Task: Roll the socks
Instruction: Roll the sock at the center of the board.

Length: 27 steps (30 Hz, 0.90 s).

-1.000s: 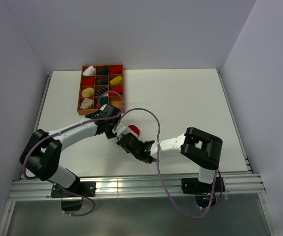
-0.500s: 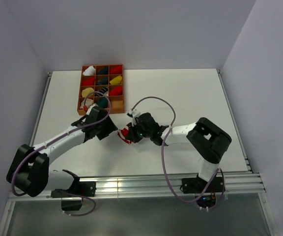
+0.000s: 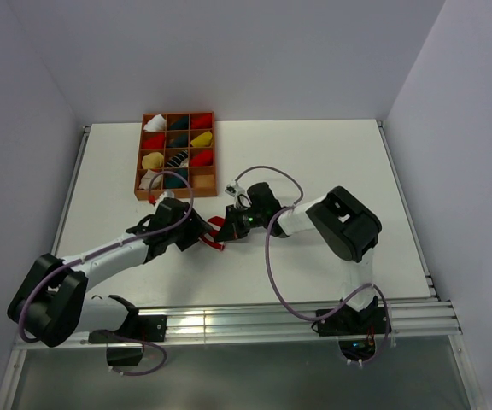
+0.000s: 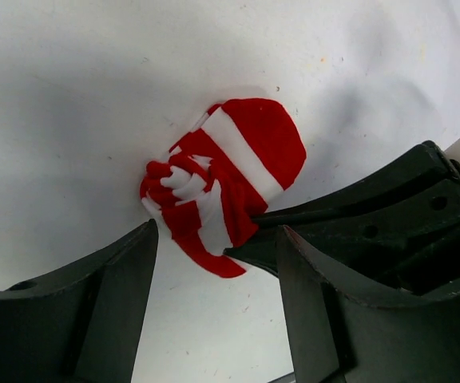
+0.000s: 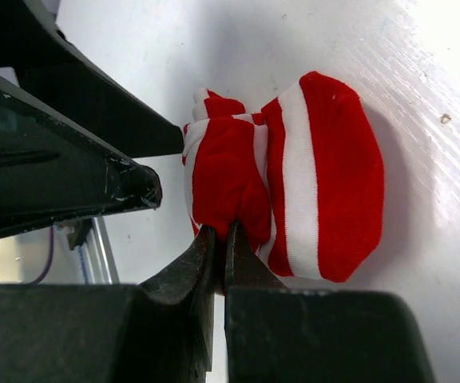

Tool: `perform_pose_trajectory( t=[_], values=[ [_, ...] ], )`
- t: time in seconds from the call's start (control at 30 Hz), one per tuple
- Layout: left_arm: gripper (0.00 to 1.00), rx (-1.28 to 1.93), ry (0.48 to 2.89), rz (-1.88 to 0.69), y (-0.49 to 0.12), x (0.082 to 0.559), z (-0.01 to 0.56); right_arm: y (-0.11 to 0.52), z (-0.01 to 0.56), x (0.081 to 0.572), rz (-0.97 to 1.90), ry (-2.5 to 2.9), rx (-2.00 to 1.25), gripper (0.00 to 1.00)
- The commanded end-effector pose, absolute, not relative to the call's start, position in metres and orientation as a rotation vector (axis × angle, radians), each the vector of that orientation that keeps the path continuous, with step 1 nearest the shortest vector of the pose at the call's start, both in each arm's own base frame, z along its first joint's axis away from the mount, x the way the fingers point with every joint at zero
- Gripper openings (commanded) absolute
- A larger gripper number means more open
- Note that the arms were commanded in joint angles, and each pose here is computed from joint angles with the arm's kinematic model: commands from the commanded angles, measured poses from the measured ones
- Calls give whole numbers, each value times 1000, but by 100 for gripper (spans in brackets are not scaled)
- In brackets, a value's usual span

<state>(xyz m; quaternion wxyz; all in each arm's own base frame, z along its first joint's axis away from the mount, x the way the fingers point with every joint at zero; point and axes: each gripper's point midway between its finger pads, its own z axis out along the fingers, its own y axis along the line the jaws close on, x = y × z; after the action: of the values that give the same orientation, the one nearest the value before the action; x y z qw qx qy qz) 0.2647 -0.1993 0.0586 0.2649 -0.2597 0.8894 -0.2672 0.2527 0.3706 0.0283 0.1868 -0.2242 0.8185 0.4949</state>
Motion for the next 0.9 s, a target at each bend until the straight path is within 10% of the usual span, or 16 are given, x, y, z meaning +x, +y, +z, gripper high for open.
perform_pose_trajectory(
  t=[0.0,0.87],
  values=[
    [65,-760,2325,-793,-207,277,63,350,-19,227,1357,2560,-570,0],
    [40,-891,2488,-478,-175,254,-11,346,-5,238,1293,2538,-538,4]
  ],
)
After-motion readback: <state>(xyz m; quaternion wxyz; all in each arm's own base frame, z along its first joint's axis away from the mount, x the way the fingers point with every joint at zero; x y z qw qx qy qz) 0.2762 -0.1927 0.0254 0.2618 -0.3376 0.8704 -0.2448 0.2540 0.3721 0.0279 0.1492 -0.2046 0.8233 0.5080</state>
